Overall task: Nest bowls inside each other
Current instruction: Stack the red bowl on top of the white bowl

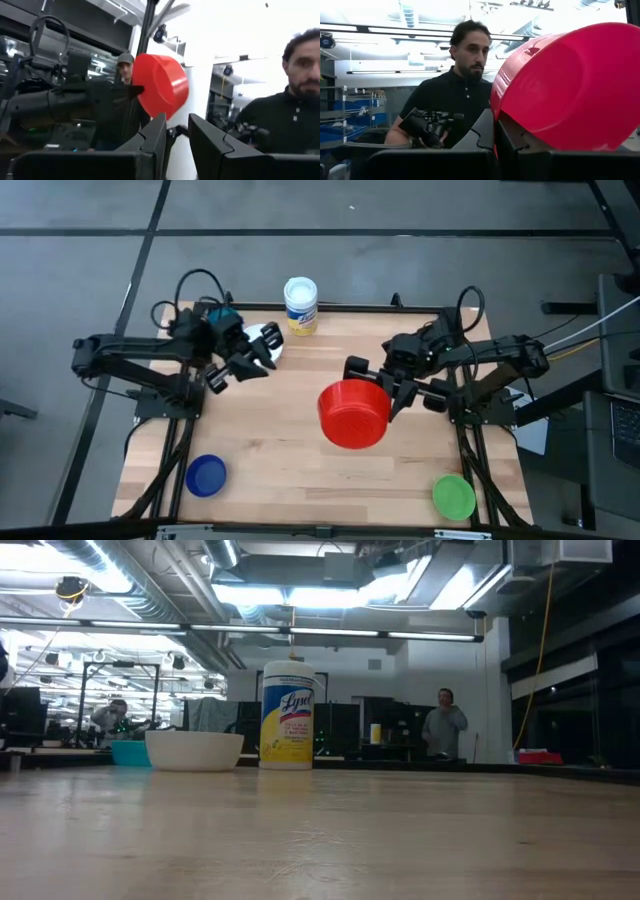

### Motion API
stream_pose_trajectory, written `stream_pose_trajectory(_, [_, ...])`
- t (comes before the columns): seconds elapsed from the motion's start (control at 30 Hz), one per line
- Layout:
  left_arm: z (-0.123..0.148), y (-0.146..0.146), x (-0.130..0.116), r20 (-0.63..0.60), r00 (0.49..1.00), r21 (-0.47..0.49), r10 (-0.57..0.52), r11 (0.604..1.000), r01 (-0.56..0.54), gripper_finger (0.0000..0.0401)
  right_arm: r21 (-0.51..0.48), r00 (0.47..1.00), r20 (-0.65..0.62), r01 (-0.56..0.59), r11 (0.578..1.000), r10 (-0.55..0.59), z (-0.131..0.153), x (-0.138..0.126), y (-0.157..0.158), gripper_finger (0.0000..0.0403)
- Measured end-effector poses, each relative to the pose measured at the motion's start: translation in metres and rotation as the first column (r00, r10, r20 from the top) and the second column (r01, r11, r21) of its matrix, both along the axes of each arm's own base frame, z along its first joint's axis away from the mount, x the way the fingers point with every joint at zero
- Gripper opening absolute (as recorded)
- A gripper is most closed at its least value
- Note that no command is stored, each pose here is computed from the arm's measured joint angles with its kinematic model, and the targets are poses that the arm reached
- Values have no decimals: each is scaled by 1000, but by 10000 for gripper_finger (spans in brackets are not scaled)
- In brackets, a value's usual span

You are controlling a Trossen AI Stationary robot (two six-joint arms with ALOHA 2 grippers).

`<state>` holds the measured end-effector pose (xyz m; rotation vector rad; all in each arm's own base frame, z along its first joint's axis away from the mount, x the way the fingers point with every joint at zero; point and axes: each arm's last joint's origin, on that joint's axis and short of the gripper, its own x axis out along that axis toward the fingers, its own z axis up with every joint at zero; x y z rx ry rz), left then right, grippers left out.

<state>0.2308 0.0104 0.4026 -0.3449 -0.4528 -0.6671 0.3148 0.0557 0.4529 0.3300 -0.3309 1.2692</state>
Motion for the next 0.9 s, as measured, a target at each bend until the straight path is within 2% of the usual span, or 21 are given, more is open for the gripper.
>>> stream_pose_trajectory(0.17, [-10,5,19,31,995,-48,-92,994,94,75,-5,1000,18,6,1000,-6,-2,2,5,0])
stream_pose_trajectory(0.37, [-22,1,34,97,973,-97,-209,971,218,74,-13,999,-44,26,1000,-27,-22,24,4,0])
stream_pose_trajectory(0.57, [-22,-7,46,82,953,-91,-293,950,300,74,15,999,-25,42,999,-41,-29,32,-2,0])
stream_pose_trajectory(0.9, [-24,-10,52,22,957,-101,-289,952,289,79,32,998,-29,58,998,-57,-27,32,-8,0])
